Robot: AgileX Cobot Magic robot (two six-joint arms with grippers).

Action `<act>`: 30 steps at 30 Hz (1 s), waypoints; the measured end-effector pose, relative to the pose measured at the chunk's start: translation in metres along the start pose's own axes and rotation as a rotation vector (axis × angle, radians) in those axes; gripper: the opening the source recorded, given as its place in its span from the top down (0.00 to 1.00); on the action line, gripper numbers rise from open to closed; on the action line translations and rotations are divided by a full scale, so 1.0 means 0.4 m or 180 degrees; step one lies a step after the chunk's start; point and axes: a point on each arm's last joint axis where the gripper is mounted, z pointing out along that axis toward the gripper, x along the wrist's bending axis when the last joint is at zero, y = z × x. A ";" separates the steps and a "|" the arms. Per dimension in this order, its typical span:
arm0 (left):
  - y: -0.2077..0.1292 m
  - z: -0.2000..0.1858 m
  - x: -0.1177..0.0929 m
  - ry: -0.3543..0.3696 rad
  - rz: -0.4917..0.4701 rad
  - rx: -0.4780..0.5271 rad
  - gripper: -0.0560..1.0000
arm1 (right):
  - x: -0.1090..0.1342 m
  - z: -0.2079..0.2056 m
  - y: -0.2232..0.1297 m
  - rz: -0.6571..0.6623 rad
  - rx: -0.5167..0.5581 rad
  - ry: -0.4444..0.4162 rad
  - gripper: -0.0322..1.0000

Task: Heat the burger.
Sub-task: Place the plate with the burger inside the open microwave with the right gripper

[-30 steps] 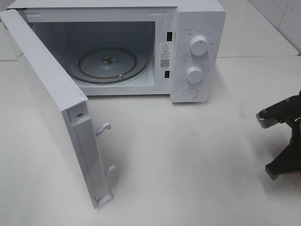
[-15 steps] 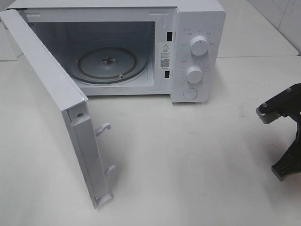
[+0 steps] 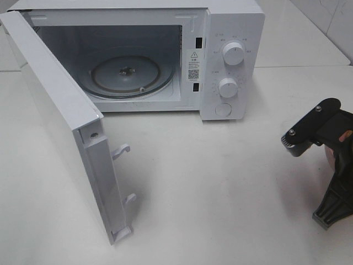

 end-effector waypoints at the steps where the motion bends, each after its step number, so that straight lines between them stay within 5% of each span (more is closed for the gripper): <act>1: 0.000 0.000 0.000 0.0000 0.0000 0.0000 0.04 | 0.012 -0.010 0.000 -0.0100 -0.0052 -0.0003 0.90; 30: 0.000 0.000 0.000 0.0000 0.0000 0.0000 0.04 | 0.162 -0.095 -0.020 -0.1711 -0.0632 -0.0187 0.90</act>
